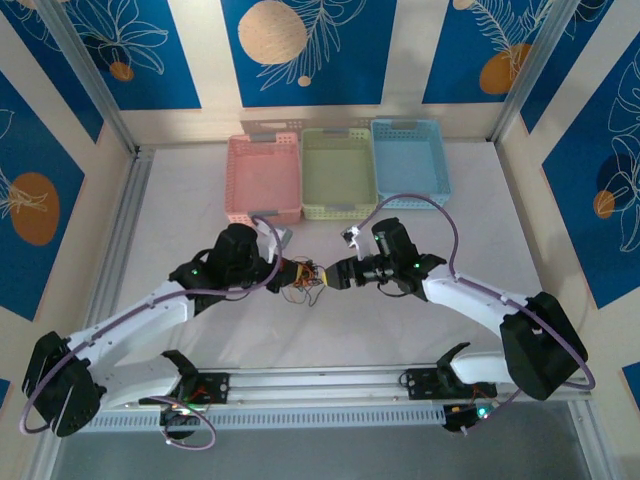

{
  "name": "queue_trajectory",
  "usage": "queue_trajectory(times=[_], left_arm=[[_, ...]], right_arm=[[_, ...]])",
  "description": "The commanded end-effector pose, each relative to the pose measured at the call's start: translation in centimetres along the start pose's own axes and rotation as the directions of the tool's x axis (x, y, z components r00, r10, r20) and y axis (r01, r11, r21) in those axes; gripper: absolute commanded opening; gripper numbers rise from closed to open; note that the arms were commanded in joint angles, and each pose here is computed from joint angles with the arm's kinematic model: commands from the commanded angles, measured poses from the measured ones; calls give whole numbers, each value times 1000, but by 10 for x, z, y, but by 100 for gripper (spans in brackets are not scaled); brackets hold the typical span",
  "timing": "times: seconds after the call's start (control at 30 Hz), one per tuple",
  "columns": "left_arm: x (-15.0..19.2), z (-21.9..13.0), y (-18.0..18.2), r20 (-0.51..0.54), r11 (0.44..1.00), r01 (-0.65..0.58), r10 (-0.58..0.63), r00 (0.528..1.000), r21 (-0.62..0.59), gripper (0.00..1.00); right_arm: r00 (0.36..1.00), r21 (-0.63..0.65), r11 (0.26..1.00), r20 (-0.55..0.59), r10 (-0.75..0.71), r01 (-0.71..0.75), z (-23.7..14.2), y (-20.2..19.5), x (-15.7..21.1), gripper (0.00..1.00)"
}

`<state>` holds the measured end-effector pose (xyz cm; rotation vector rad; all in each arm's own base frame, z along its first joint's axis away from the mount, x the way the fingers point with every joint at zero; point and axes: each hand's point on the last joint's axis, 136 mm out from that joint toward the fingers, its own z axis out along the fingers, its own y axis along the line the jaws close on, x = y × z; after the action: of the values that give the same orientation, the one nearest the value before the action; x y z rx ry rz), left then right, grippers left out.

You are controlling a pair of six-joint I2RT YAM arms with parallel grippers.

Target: Untangle the cables

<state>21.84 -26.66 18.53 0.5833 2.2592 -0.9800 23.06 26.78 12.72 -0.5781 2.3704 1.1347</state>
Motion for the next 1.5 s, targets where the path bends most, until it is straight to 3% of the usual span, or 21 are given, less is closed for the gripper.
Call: queue_trajectory(times=[0.0, 0.13, 0.4, 0.63, 0.83, 0.97, 1.13, 1.23, 1.37, 1.47], left_arm=[[-18, -17, -19, 35, 999, -19, 17, 999, 48, 0], [-22, -27, -25, 48, 998, -28, 25, 999, 58, 0], [-32, -40, -42, 69, 993, -36, 29, 997, 113, 0], [-34, -45, -50, 75, 988, -39, 28, 997, 148, 0], [-36, -47, -55, 83, 984, -35, 21, 996, 172, 0], [-35, -48, -58, 81, 982, -33, 18, 997, 188, 0], [-37, -51, -62, 92, 979, -34, 16, 996, 203, 0], [-37, -53, -67, 97, 971, -29, 6, 995, 236, 0], [-36, -54, -63, 97, 977, -29, 9, 995, 210, 0], [-32, -53, -50, 87, 990, -26, 14, 996, 137, 0]], right_arm=[[998, 58, 996, -4, -67, 67, -4, 1, -9, 66], [991, 56, 989, 7, -134, 133, -7, 5, -14, 66], [947, -63, 945, 32, -320, 321, -5, 39, -13, 67], [944, -53, 942, 41, -328, 330, 0, 38, -21, 65], [940, -70, 938, 76, -333, 339, -2, 43, -23, 54], [938, -97, 934, 82, -338, 345, -2, 48, -24, 42], [938, -97, 934, 89, -336, 344, -2, 48, -24, 38], [938, -104, 934, 92, -334, 343, -2, 50, -25, 18], [938, -76, 937, 101, -332, 340, -5, 47, -27, 0], [945, 10, 952, 126, -303, 304, -15, 32, -34, 0]])
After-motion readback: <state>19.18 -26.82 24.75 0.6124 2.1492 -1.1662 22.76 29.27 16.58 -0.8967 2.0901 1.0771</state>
